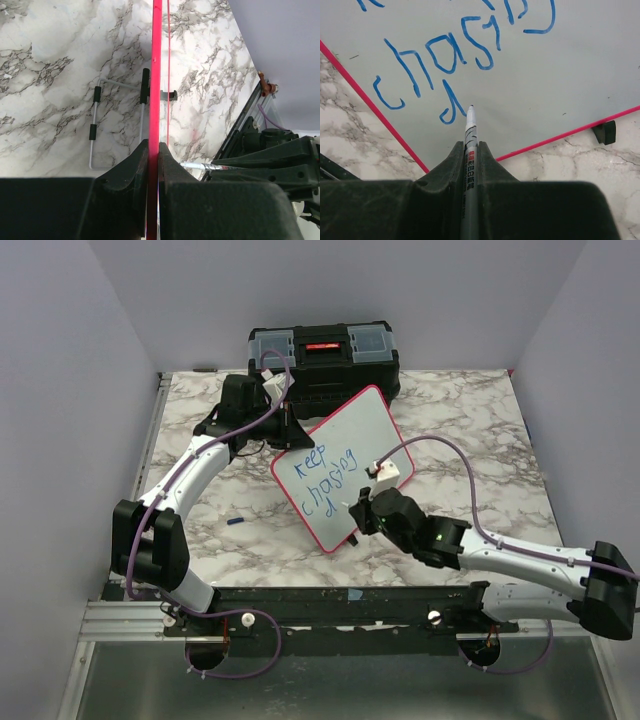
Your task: Write a sentence on the whiteboard
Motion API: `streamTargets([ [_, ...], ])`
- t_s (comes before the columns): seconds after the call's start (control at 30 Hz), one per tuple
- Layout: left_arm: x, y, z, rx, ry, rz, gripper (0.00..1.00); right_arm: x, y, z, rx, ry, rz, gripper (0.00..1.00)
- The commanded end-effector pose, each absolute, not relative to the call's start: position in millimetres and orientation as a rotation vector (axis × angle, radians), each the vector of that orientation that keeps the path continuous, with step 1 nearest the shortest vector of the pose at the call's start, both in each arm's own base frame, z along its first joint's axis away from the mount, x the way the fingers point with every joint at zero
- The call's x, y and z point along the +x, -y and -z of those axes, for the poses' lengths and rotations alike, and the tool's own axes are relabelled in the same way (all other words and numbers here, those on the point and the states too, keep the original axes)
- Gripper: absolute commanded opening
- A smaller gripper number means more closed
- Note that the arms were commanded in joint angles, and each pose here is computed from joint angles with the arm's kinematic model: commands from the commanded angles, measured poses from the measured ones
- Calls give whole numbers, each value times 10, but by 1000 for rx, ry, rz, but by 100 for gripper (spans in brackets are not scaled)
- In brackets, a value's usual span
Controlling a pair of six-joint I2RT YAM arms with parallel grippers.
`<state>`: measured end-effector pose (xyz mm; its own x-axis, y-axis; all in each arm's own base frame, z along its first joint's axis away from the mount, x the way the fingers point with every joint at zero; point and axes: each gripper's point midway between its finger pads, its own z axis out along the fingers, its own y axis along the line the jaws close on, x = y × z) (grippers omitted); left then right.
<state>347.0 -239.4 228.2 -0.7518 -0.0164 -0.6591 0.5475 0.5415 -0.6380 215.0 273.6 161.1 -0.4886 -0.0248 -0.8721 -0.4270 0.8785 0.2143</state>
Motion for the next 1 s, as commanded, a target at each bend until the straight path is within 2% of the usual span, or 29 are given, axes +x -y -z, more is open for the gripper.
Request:
streamTargets([
  [0.0, 3477, 2426, -2460, 480, -2078, 1208, 0, 2256, -2858, -1723, -325, -1989, -499, 1],
  [0.37, 3479, 2428, -2450, 478, -2081, 1210, 0, 2344, -2975, -1770, -343, -1967, -485, 1],
  [0.97, 3469, 2431, -2465, 483, -2077, 1214, 0, 2270, -2845, -1353, -372, -2057, -411, 1],
])
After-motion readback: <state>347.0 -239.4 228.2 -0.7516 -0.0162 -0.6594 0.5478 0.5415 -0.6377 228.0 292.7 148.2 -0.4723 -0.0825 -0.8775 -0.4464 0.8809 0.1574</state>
